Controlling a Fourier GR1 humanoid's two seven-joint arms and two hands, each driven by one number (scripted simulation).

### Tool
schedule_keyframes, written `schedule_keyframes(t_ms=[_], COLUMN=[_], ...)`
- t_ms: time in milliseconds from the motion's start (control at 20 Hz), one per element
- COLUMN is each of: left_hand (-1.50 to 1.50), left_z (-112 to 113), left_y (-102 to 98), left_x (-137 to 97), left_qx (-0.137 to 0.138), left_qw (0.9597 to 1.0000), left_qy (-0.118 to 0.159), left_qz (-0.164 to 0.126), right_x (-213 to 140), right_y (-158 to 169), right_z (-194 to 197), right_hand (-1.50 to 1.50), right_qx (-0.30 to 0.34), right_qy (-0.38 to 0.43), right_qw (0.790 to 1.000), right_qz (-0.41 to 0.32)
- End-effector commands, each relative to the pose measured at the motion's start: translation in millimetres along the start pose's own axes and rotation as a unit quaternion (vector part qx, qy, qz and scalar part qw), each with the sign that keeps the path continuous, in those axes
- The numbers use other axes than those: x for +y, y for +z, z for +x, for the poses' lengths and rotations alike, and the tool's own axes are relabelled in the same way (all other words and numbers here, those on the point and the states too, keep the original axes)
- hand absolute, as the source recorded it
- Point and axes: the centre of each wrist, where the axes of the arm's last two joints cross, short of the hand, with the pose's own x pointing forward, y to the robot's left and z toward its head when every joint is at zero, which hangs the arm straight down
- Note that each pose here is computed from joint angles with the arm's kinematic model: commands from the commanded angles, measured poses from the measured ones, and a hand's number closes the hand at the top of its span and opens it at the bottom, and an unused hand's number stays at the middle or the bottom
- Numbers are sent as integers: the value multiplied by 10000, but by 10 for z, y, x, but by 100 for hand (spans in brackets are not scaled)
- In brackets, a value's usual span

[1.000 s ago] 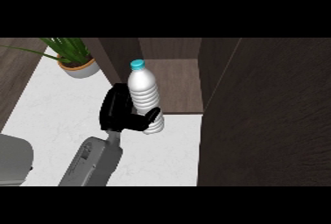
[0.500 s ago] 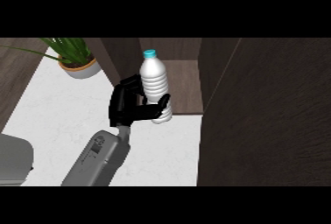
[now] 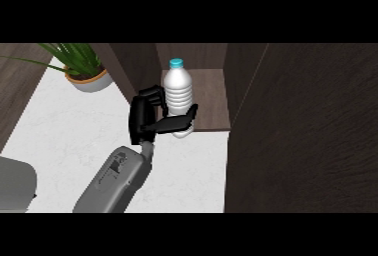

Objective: Pick up the bottled water, place it into the cabinet and close the cabinet

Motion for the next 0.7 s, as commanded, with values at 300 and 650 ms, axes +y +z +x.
schedule_keyframes(t_ms=[300, 650], left_hand=[150, 150], left_z=[397, 260], left_y=[-619, -643], left_x=[-157, 12], left_qx=[-247, -393], left_qw=[9964, 9884], left_qy=[-802, -1431], left_qz=[-84, 335], right_x=[-20, -16], right_y=[-34, -73], right_z=[-7, -34], right_hand=[-150, -150], right_qx=[11, -39], right_qy=[-12, -91], right_qw=[9997, 9998], right_qz=[225, 143])
